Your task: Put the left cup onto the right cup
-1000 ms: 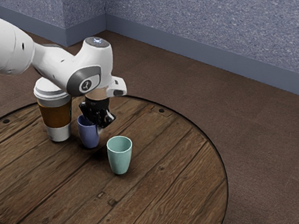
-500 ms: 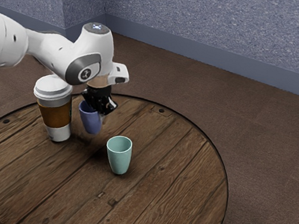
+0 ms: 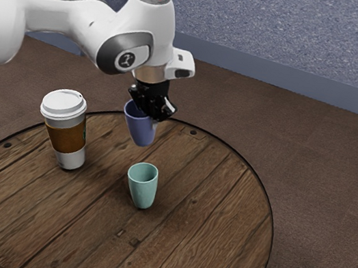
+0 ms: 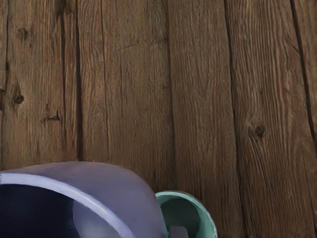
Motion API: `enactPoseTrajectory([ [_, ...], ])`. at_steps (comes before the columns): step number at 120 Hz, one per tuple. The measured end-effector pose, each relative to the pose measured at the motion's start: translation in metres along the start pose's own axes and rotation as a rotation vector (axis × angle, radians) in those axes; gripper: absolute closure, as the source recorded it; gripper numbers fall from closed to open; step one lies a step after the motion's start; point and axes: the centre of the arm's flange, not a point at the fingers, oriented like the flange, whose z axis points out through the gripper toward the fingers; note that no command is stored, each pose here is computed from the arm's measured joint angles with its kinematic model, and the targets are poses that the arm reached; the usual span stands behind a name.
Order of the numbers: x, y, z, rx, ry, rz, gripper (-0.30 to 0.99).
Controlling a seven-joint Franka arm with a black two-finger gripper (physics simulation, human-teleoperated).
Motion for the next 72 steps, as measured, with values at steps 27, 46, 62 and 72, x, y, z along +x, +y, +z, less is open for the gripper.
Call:
enactPoseTrajectory([
  [27, -0.026, 0.047, -0.002, 0.007, -0.052, -0.021, 0.78],
  [46, -0.031, 0.06, -0.003, 0.009, -0.063, -0.067, 0.78],
  [62, -0.035, 0.058, -0.004, 0.021, -0.071, -0.115, 0.78],
  [72, -0.039, 0.058, -0.005, 0.027, -0.074, -0.138, 0.78],
])
